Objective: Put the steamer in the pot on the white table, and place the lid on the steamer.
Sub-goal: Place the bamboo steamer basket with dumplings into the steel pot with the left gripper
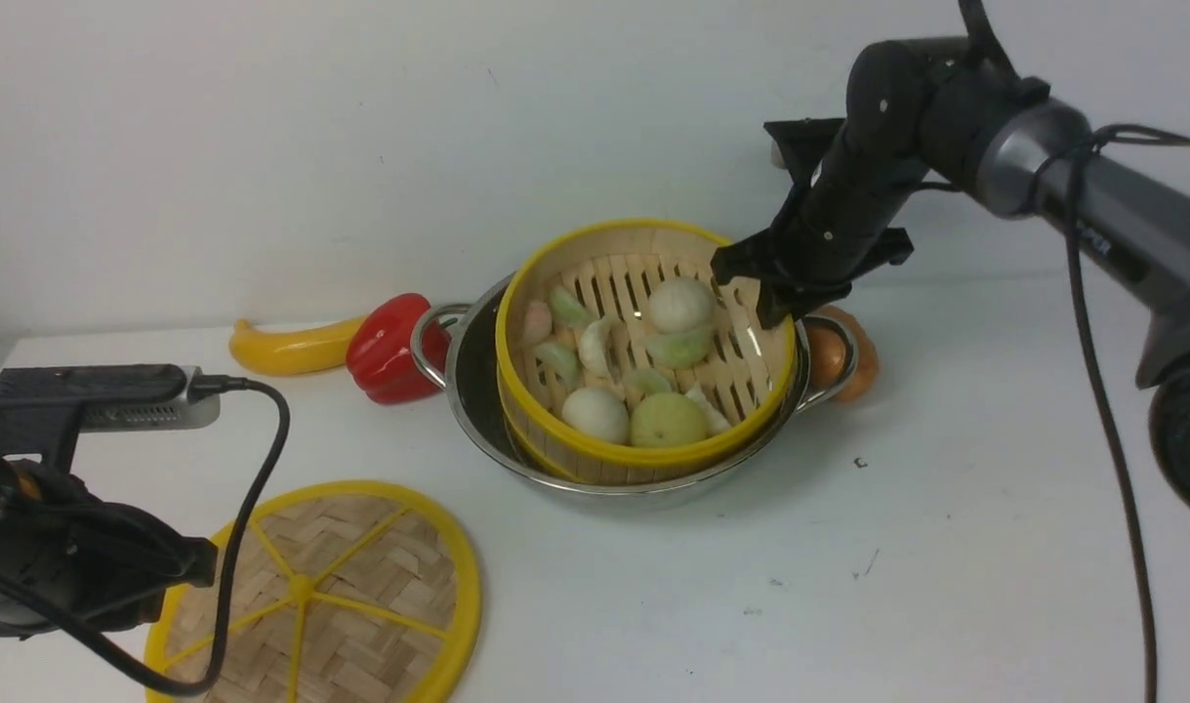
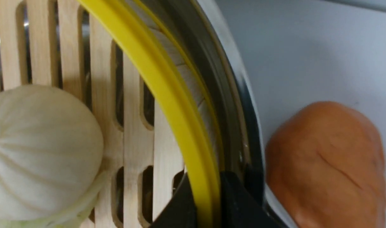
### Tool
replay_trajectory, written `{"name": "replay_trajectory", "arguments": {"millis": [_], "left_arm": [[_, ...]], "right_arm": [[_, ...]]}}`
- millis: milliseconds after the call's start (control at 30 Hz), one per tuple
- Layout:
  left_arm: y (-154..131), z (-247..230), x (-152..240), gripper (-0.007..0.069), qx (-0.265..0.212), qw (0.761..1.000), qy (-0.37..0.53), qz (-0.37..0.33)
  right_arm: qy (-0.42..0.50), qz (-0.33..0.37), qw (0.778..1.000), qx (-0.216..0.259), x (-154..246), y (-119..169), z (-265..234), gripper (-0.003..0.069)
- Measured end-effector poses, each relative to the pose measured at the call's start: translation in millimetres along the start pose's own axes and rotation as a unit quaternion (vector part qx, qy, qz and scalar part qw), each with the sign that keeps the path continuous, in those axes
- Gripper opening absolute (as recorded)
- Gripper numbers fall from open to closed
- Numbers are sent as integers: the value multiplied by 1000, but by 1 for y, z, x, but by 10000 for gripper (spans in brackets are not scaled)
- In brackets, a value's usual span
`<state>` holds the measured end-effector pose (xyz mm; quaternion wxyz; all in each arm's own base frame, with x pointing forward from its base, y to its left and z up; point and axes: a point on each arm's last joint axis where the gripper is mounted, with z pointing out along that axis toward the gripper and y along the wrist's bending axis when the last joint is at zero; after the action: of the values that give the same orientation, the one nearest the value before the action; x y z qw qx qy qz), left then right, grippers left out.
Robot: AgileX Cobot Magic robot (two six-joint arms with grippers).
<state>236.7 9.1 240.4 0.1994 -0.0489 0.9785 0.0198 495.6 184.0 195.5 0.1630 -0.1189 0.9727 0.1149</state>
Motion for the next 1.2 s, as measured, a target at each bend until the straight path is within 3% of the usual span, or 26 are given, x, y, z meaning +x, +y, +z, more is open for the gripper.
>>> {"name": "replay_trajectory", "arguments": {"millis": [333, 667, 833, 1000, 1200], "left_arm": [[0, 0, -2, 241, 1, 1000, -9, 0], [0, 0, -2, 241, 1, 1000, -11, 5], [-1, 0, -4, 241, 3, 1000, -23, 5], [-1, 1, -9, 241, 7, 999, -48, 4], [-4, 20, -13, 241, 13, 1000, -25, -3]], "right_arm": [[3, -7, 1000, -17, 0, 2, 10, 85], [-4, 1, 999, -39, -2, 6, 8, 307], [-12, 0, 999, -42, -5, 7, 3, 379], [-88, -9, 995, -42, -26, 14, -41, 410], [-180, 12, 983, -44, -39, 2, -126, 413]]}}
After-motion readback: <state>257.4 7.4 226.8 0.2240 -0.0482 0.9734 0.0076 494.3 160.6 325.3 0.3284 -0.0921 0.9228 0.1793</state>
